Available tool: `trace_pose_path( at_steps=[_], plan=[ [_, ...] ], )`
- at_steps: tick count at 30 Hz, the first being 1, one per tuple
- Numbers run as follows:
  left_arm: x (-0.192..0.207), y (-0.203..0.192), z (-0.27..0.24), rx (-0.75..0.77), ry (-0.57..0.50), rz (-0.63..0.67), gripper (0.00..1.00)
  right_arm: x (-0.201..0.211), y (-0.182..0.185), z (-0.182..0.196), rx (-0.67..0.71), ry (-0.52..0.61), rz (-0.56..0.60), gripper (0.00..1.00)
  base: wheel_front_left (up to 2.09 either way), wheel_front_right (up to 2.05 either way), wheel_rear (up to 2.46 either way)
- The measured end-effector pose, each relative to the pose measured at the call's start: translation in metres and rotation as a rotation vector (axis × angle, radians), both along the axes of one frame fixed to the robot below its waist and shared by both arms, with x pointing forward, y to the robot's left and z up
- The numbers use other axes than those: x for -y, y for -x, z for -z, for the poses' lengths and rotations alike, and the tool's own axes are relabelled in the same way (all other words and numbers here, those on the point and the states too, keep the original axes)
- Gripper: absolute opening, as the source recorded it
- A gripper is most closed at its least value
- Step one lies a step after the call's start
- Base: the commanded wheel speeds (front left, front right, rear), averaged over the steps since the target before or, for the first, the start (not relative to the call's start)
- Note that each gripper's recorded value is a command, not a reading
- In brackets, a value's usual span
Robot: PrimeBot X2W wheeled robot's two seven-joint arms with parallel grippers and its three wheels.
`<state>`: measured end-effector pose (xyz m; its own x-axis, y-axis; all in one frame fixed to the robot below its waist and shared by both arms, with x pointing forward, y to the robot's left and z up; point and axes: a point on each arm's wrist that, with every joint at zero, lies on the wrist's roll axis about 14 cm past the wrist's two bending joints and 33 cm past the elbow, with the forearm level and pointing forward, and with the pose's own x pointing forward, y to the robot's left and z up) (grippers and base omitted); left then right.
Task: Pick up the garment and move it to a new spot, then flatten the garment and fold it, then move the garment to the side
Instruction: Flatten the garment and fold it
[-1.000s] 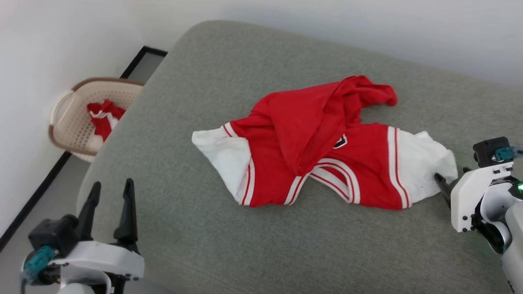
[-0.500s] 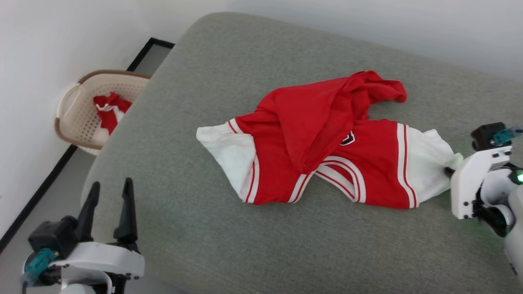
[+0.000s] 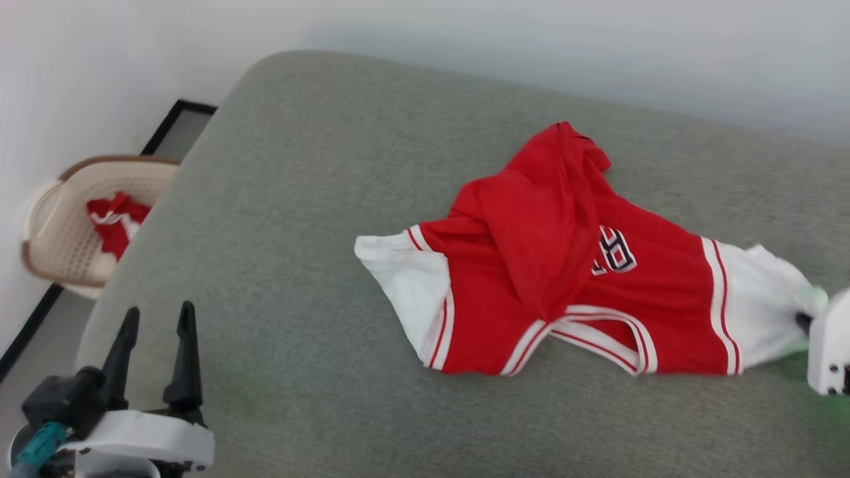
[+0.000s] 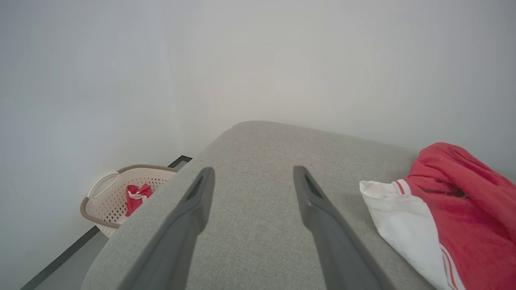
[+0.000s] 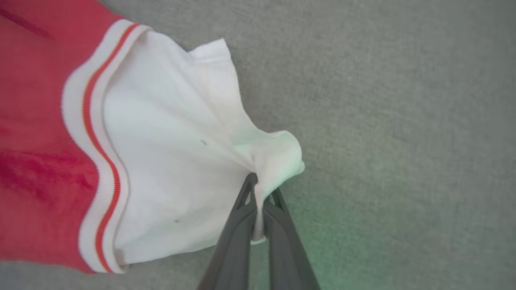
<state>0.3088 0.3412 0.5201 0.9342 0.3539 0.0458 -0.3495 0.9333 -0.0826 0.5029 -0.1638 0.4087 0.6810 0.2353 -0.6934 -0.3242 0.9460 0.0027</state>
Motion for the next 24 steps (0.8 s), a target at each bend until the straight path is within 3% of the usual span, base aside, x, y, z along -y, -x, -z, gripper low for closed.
trace_pose_path(
  at_steps=[9, 16, 18, 19, 24],
  plan=[
    [0.015, -0.01, -0.006, 0.004, -0.009, 0.069, 1.0, 0.06, 0.054, 0.007, -0.063, 0.008, 0.136, 0.0, 0.0, 0.0, 0.0],
    [0.034, -0.023, -0.01, 0.004, -0.004, 0.143, 1.0, 0.081, 0.085, 0.015, -0.081, 0.009, 0.212, 0.0, 0.0, 0.0, 0.0],
    [0.038, -0.027, -0.01, -0.006, -0.005, 0.165, 1.0, 0.079, 0.087, 0.014, -0.066, -0.007, 0.226, 0.44, 0.0, 0.0, 0.0],
    [0.04, -0.029, -0.01, -0.01, -0.007, 0.176, 1.0, 0.079, 0.087, 0.013, -0.056, -0.006, 0.227, 1.0, 0.0, 0.0, 0.0],
    [0.054, -0.047, -0.02, -0.028, -0.023, 0.26, 1.0, 0.073, 0.089, 0.007, -0.014, -0.029, 0.238, 1.0, 0.0, 0.0, 0.0]
  ],
)
